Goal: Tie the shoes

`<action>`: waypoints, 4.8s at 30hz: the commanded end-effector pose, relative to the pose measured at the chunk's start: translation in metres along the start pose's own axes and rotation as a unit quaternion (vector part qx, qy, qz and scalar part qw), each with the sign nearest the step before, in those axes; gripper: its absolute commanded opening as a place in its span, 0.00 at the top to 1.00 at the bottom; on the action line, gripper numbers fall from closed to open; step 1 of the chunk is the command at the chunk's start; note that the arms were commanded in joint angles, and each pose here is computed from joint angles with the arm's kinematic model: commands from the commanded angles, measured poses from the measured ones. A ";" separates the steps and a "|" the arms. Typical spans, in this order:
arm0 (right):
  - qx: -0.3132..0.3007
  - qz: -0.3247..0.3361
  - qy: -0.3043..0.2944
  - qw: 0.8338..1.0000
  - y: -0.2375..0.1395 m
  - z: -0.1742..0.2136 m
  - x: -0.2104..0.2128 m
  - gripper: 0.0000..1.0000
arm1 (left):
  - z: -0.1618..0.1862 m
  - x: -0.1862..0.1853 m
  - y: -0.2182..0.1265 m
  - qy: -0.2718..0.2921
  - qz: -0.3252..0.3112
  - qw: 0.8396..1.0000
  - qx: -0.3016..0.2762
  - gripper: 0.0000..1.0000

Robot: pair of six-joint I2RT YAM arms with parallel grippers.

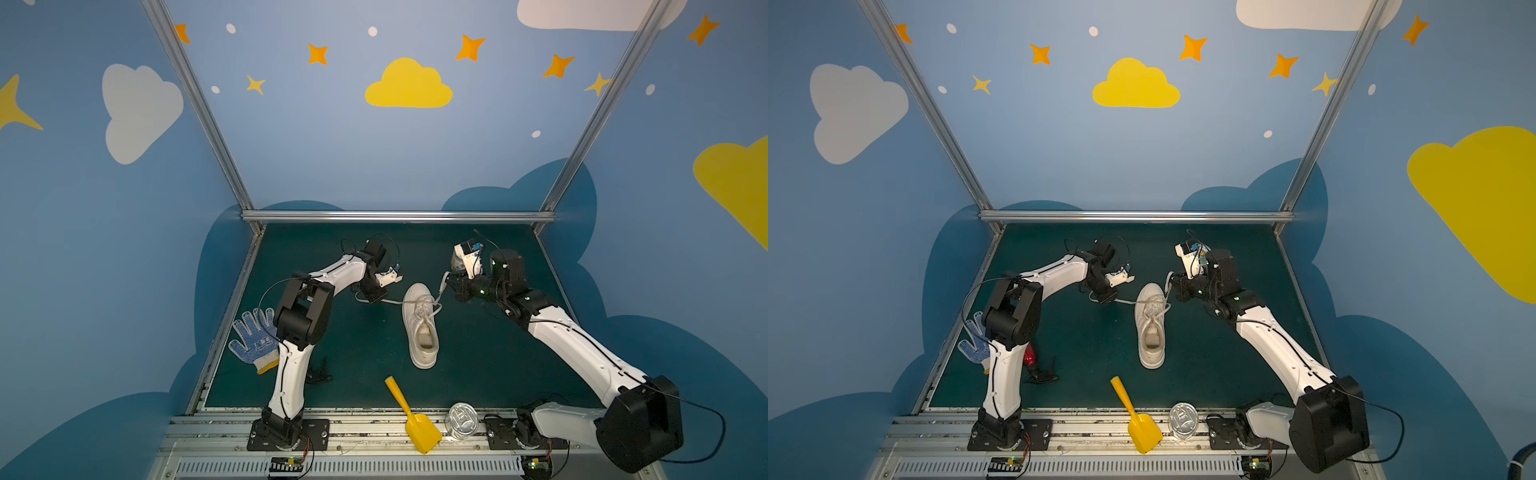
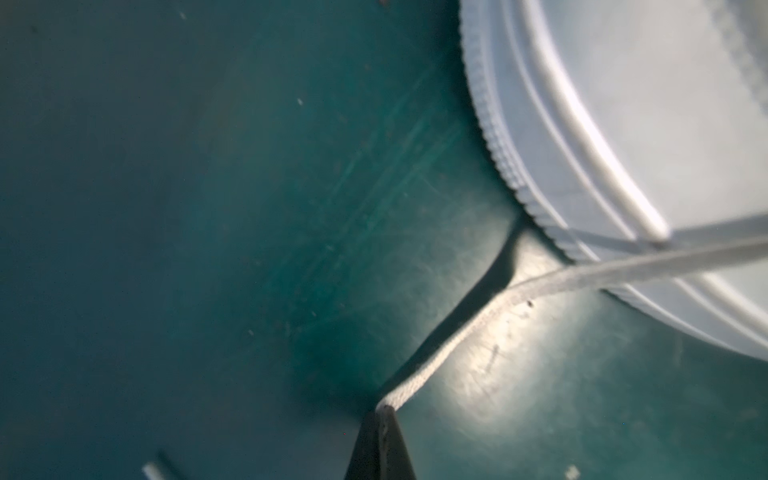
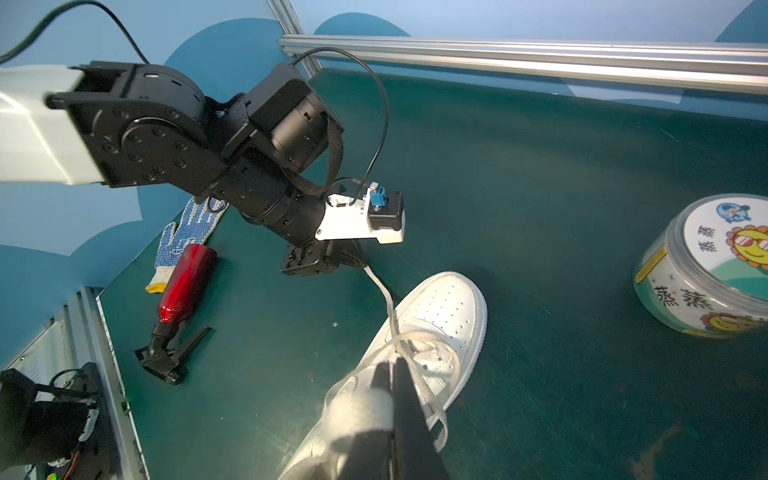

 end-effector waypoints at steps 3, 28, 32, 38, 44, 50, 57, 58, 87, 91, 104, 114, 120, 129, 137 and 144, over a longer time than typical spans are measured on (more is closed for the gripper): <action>-0.034 -0.012 0.001 0.999 -0.010 -0.005 0.005 1.00 | 0.001 -0.007 -0.035 -0.016 -0.017 0.999 -0.024 0.97; -0.058 0.090 -0.011 0.994 -0.079 0.004 0.017 1.00 | 0.048 -0.013 -0.123 -0.176 -0.147 0.973 -0.021 0.97; -0.066 0.126 0.006 0.990 -0.094 0.011 0.015 1.00 | 0.054 -0.017 -0.141 -0.183 -0.156 0.970 -0.041 0.97; -0.072 0.073 0.025 0.994 -0.084 0.020 0.018 1.00 | 0.054 -0.042 -0.132 -0.089 -0.055 0.991 -0.084 0.89; -0.067 0.054 0.035 0.996 -0.072 0.017 0.013 1.00 | 0.054 -0.056 -0.094 0.034 0.034 0.993 -0.107 0.63; -0.062 0.046 0.032 0.997 -0.064 0.010 0.008 1.00 | 0.041 -0.062 -0.056 0.109 0.120 0.981 -0.108 0.58; -0.060 0.044 0.030 0.997 -0.061 0.003 0.005 1.00 | 0.020 -0.055 -0.023 0.131 0.133 0.978 -0.097 0.47; -0.059 0.044 0.030 0.997 -0.060 0.003 0.005 1.00 | 0.017 -0.055 -0.020 0.134 0.131 0.977 -0.100 0.44; -0.056 0.051 0.032 0.997 -0.062 -0.001 -0.001 1.00 | 0.000 -0.064 0.020 0.201 0.076 0.976 -0.044 0.94; -0.059 0.052 0.032 0.996 -0.065 -0.001 0.000 1.00 | 0.001 -0.066 0.007 0.204 0.064 0.975 -0.066 0.97; -0.064 0.096 0.031 0.993 -0.080 0.001 0.000 1.00 | 0.013 -0.060 -0.068 0.176 -0.053 0.979 -0.092 0.97; -0.052 0.160 0.043 0.985 -0.104 0.013 0.000 1.00 | 0.040 -0.058 -0.117 0.138 -0.136 0.978 -0.082 0.97; -0.019 0.217 0.070 0.973 -0.114 0.033 -0.007 1.00 | 0.060 -0.059 -0.136 0.123 -0.161 0.975 -0.094 0.97; 0.010 0.277 0.148 0.949 -0.124 0.064 -0.028 1.00 | 0.087 -0.063 -0.146 0.119 -0.145 0.977 -0.097 0.97; 0.030 0.350 0.230 0.908 -0.137 0.092 -0.043 1.00 | 0.103 -0.061 -0.143 0.110 -0.140 0.981 -0.082 0.97; 0.028 0.369 0.303 0.878 -0.142 0.120 -0.056 1.00 | 0.112 -0.057 -0.136 0.095 -0.134 0.984 -0.067 0.97</action>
Point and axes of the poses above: each gripper's point midway between its finger pads, its own y axis out along the fingers, its own x axis along the line the jaws close on, z = x × y, the point moved 10 cm from there along -y, back along the fingers, and after that the axes turned 15 degrees about -y, right-handed, at the moved point
